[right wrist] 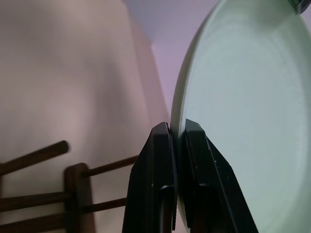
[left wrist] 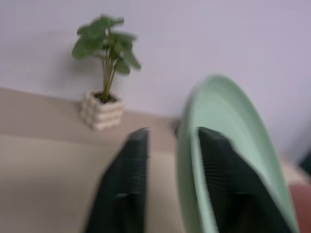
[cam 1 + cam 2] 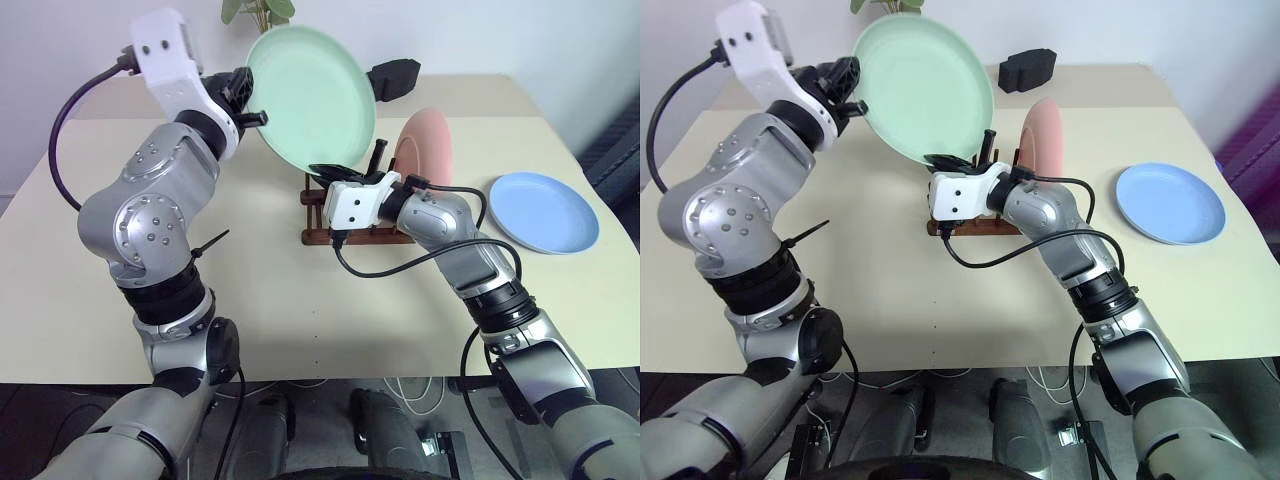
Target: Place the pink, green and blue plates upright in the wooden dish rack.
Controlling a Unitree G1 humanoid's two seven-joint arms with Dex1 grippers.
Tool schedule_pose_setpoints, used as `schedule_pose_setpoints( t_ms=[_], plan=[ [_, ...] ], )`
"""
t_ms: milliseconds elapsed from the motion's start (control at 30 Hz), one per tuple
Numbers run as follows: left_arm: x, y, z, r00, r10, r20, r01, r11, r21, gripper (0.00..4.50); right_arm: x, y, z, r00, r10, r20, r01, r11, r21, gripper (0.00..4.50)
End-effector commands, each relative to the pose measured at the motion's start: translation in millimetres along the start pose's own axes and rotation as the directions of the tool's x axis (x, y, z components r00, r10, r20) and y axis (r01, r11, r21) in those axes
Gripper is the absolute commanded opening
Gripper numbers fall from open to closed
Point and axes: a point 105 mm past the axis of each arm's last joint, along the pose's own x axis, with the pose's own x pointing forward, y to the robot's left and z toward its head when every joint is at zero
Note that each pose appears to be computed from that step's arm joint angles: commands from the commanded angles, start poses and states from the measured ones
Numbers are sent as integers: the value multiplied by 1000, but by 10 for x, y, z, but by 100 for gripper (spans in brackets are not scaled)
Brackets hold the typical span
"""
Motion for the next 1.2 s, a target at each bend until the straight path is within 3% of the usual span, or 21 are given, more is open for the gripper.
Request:
schedule_pose_setpoints(
  t_ms=[33,100,233,333,467,667,767,900,1067,1200],
  plan=[
    [-67,81,354,988,2,156,1,1000,-23,336,-20,-267,117,995,-86,53,89,995,-46,0],
    [-102,221,462,980,38,197,-36,999,-10,444,-25,-278,129,994,-90,62,93,995,-47,0],
    [-184,565,655,959,130,251,-141,990,30,448,-35,-309,150,992,-100,82,104,994,-35,0],
    [-262,846,651,956,179,230,-230,949,215,448,-37,-425,214,981,-156,115,147,986,83,0],
    [-385,1105,453,976,159,149,-205,901,381,448,-74,-592,382,956,-220,192,172,956,239,0],
    [-548,1251,-123,993,108,-42,-69,842,535,448,-270,-739,566,916,-266,300,82,856,510,0],
    [-635,1161,-365,994,19,-110,45,834,550,448,-389,-796,598,903,-281,324,24,788,615,0],
    [-777,969,-698,964,-123,-235,235,805,546,448,-539,-754,629,895,-271,355,-108,639,762,0],
    [-980,665,-961,879,-334,-341,459,789,409,448,-683,-683,575,893,-304,332,-200,392,898,0],
    [-1085,518,-1092,824,-409,-393,546,759,355,448,-759,-677,488,898,-348,268,-187,247,951,0]
  ],
)
